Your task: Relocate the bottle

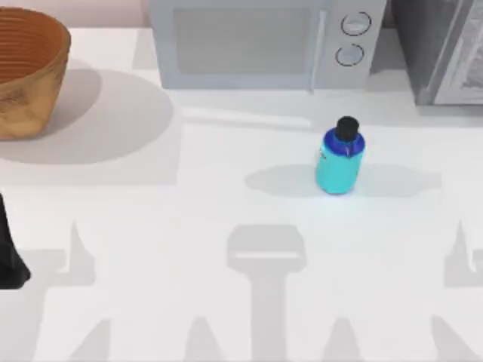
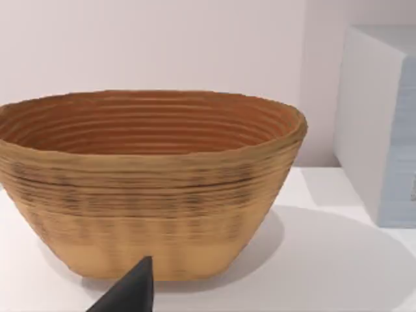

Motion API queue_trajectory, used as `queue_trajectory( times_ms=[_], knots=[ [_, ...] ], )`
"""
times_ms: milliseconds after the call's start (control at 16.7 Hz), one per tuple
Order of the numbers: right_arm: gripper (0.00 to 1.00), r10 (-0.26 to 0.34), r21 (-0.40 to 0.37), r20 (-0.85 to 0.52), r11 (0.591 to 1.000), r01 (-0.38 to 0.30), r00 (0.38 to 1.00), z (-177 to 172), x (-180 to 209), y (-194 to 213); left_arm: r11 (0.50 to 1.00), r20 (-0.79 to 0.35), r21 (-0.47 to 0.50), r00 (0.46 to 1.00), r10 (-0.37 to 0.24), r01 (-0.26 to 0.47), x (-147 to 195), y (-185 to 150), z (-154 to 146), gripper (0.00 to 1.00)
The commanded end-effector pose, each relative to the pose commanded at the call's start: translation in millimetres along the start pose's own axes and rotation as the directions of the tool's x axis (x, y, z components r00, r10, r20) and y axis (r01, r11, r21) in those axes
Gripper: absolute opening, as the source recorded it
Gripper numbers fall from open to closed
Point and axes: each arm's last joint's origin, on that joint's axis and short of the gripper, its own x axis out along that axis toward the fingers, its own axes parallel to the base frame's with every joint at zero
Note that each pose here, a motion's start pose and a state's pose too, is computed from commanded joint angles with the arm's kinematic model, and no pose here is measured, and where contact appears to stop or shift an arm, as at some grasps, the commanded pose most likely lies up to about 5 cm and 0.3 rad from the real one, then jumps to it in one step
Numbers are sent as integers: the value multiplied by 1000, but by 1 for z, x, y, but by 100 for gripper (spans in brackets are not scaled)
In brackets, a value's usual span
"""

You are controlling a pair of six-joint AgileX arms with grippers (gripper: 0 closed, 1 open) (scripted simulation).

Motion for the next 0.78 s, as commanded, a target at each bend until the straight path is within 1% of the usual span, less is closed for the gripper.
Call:
queue_trajectory(
  times_ms=[180, 360, 600, 780],
  knots=[
    [100, 0, 0, 0, 1000, 0, 1000, 0, 0, 0, 1000, 5, -1, 1000, -6, 6, 0, -1, 2, 100],
    [100, 0, 0, 0, 1000, 0, 1000, 0, 0, 0, 999, 39, -6, 998, -50, 50, 4, -5, 17, 100],
    [100, 0, 0, 0, 1000, 0, 1000, 0, 0, 0, 989, 79, -11, 986, -149, 151, 24, -18, 46, 100],
    [100, 0, 0, 0, 1000, 0, 1000, 0, 0, 0, 970, 69, -11, 968, -241, 243, 55, -37, 61, 100]
  ],
)
